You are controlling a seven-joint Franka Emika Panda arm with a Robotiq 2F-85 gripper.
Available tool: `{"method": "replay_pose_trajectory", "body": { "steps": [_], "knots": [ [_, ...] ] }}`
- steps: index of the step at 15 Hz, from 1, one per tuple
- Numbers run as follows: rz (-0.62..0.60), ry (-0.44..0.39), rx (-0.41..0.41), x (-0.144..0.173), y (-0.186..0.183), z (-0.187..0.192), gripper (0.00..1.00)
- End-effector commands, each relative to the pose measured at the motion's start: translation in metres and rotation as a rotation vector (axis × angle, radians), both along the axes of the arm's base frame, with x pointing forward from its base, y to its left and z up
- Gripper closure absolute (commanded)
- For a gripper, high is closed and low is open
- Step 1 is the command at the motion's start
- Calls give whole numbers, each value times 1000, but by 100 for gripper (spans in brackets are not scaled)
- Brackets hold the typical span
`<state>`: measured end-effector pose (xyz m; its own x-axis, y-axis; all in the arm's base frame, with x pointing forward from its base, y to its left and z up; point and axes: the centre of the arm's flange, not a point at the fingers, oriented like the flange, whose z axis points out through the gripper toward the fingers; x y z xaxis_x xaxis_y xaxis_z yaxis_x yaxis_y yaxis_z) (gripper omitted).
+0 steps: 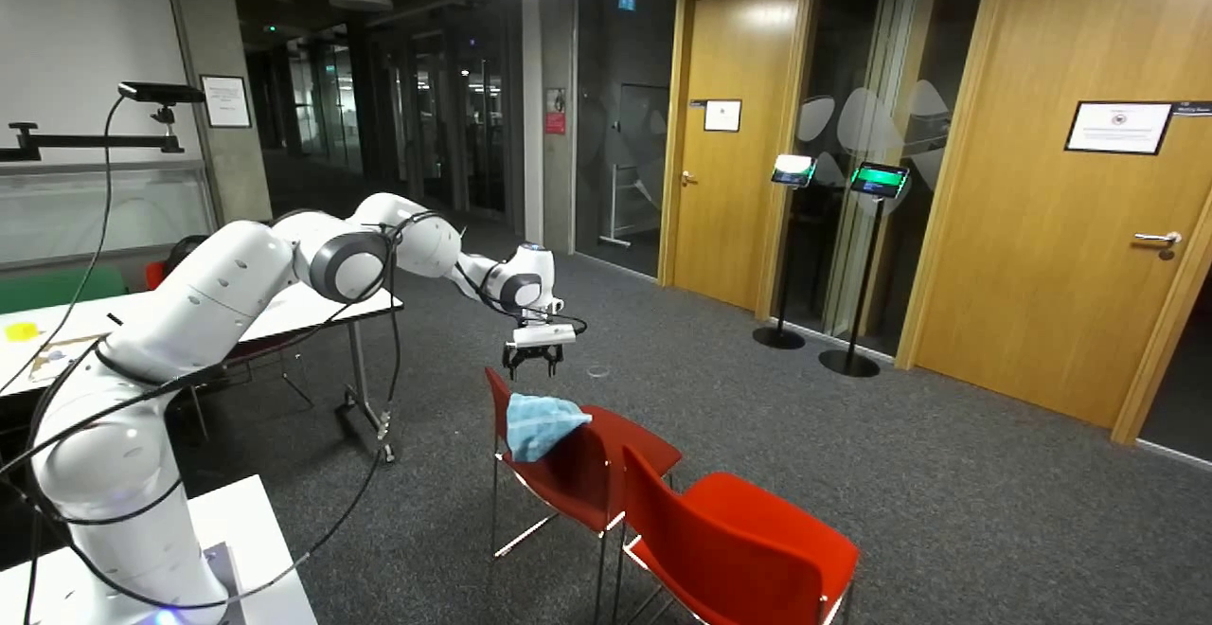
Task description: Unravel the cloth
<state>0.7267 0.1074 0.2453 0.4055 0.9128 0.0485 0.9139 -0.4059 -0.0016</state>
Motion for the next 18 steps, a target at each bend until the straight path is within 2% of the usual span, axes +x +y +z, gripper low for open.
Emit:
{"method": "replay_pose_trajectory", "body": {
  "steps": [1, 6, 17, 18],
  "knots": [
    [13, 47, 58, 20, -15, -4, 0],
    [-22, 100, 76, 27, -23, -23, 0],
    [-49, 156, 78, 44, -16, -53, 0],
    [-48, 162, 77, 44, -15, -53, 4]
  ]
}}
